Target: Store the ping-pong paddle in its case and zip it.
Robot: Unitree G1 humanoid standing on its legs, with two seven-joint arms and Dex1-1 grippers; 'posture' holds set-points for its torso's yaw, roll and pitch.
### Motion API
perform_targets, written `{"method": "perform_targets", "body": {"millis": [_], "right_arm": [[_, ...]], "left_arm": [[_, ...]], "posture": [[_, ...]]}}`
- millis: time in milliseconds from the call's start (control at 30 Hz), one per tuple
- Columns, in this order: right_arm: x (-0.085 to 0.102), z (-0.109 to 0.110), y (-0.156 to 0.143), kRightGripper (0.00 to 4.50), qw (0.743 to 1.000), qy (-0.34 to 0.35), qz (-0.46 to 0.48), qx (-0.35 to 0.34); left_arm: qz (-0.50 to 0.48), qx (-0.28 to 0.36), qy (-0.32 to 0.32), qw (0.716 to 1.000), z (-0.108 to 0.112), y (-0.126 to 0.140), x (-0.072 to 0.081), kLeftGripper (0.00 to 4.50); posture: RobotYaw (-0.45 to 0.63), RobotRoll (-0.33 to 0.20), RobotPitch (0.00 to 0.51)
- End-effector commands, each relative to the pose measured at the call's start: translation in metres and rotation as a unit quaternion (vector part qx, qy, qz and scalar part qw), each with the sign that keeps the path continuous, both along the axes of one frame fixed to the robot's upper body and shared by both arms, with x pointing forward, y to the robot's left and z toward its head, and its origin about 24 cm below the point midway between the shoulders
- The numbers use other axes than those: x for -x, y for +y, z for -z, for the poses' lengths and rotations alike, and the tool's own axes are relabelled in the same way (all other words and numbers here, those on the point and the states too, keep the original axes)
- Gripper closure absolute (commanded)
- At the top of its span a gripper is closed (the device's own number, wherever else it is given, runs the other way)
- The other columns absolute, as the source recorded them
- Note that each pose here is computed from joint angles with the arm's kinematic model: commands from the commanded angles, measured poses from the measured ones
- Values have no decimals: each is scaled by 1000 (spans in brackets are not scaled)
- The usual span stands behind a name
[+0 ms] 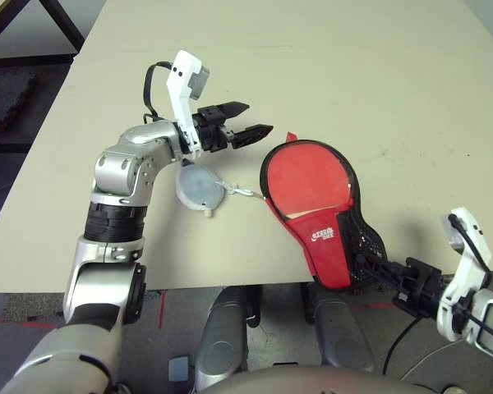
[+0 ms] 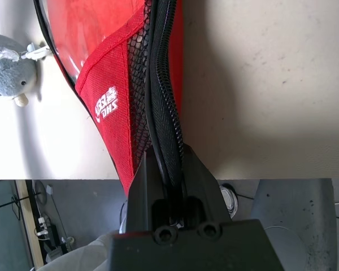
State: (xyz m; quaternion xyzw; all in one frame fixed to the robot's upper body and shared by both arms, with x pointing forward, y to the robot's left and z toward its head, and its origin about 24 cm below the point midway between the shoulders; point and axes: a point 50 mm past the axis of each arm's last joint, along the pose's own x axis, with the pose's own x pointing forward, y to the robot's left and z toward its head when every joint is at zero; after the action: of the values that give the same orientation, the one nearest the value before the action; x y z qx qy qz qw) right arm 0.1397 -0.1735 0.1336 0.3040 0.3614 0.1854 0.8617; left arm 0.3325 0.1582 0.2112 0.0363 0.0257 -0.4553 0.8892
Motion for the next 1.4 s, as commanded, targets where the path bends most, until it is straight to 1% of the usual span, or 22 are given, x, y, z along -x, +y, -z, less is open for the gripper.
{"method": "perform_targets", "body": {"millis": [33,67,133,200,233,300,367,467,500,533,567,633,700,767,800,833,933,1000,1100,1167,1233,1400], "right_arm": [[-5,2,0,4488,1000,8,-1,1],[-7,2,0,4488,1000,5,0,4],[-11,1,-2,3752,1000,1,-8,15],[-14,-1,-6,3237,999,-1,-31,38],[-14,-2,-10,2837,997,-1,-51,55],[-13,-6,-17,2200,994,1,-83,75],[-12,-9,-22,1520,991,2,-101,82],[-12,-21,-39,614,984,8,-145,103],[-14,-26,-47,224,982,11,-152,112],[-17,-33,-54,14,980,12,-157,120],[-18,-39,-60,14,979,14,-162,125],[-28,-57,-69,14,977,-7,-161,143],[-53,-86,-65,14,973,-101,-132,160],[-64,-94,-47,14,964,-151,-145,161],[-66,-92,-40,14,962,-157,-157,160],[-69,-86,-30,14,957,-163,-179,162],[-80,-71,-2,14,926,-205,-252,193],[-85,-64,6,14,912,-211,-283,211],[-88,-56,14,14,887,-221,-329,237],[-91,-55,15,14,877,-231,-340,247],[-95,-55,19,14,860,-249,-358,265],[-103,-50,26,14,828,-269,-396,292]], "left_arm": [[7,-5,3,1000,2,-2,0,0],[7,-5,3,1000,2,-2,-1,0],[7,-5,2,1000,2,-3,-1,0],[7,-5,2,1000,2,-3,-1,0],[7,-5,2,1000,2,-3,-1,0],[6,-5,1,1000,2,-2,-1,0],[6,-5,1,1000,2,-2,-1,0],[5,-6,0,1000,2,-2,-1,0],[5,-6,0,1000,2,-2,-1,0],[5,-6,0,1000,2,-2,-1,0],[5,-5,0,1000,2,-2,-1,0],[5,-6,0,1000,3,-1,-2,0],[8,-6,0,1000,3,-3,-3,0],[11,-4,-1,1000,3,-5,-4,0],[12,-3,-1,1000,3,-6,-5,0],[14,-4,-1,1000,3,-7,-6,0],[21,-5,-2,1000,2,-10,-7,0],[22,-6,-4,1000,0,-10,-8,0],[22,-11,-10,1000,-3,-8,-10,0],[21,-10,-11,1000,-4,-7,-11,0],[20,-12,-13,1000,-5,-6,-11,0],[19,-18,-17,1000,-6,-4,-11,0]], "posture": [[-117,0,268],[-117,0,268],[-116,0,267],[-116,0,267],[-116,0,267],[-114,0,262],[-114,0,262],[-117,0,258],[-117,0,258],[-118,0,258],[-124,0,258],[-127,0,257],[-135,0,254],[-139,0,253],[-139,0,253],[-136,0,252],[-132,0,248],[-129,0,245],[-119,0,240],[-115,0,240],[-106,0,238],[-97,0,237]]}}
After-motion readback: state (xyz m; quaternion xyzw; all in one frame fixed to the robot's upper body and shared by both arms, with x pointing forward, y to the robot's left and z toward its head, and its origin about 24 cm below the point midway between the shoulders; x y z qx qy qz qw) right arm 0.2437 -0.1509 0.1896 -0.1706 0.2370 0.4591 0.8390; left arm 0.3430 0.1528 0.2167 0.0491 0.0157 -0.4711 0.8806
